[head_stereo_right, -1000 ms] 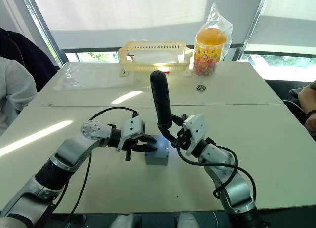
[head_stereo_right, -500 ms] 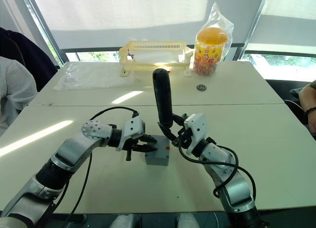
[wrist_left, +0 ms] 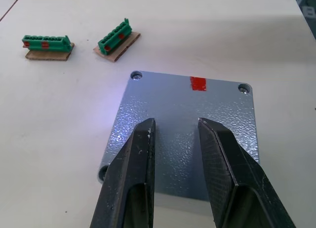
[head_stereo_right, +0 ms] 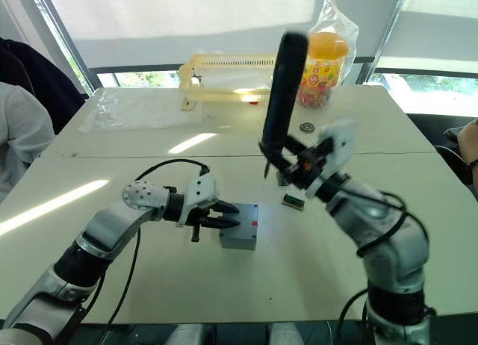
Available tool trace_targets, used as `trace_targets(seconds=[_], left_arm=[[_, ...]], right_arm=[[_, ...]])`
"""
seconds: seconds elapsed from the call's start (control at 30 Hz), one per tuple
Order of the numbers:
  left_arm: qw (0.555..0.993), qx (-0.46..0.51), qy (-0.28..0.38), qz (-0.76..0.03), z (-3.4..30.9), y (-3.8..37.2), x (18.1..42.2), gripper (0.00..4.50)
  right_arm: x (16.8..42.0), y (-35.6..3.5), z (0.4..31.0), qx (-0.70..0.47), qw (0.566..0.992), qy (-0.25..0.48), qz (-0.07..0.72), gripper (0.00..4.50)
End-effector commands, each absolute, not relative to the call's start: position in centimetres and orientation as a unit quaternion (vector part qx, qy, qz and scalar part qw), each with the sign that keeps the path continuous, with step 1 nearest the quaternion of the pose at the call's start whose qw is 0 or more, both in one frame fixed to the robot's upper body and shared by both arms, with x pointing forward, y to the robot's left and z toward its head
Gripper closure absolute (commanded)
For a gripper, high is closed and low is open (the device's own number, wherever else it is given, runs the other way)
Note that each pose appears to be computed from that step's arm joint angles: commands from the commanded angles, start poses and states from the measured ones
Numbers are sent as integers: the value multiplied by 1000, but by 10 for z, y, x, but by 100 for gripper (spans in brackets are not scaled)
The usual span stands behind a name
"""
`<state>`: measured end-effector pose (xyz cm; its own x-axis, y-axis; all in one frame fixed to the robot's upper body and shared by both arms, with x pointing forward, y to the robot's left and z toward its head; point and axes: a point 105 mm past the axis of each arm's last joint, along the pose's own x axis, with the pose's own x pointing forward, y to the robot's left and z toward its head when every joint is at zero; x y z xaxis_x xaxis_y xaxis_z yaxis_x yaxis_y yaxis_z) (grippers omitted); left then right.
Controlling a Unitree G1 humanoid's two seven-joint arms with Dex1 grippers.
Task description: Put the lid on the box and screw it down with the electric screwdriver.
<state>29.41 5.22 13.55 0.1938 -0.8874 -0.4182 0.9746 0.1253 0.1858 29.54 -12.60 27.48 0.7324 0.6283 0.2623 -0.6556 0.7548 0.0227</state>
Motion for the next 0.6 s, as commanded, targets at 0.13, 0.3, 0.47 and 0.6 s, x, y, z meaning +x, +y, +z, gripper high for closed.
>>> trace_targets(seconds=[0.13,0.3,0.47,0.6], left_arm=[[770,160,61,-615,173,55,300,317],[752,164,28,-637,204,61,286,317],[728,199,30,-655,205,62,271,317],[737,199,25,-646,202,58,271,317]], right_arm=[[299,-169,302,117,939,-42,322,278],[283,-225,240,69,925,253,275,278],[270,-265,201,106,890,392,208,278],[273,-273,176,135,864,449,183,278]])
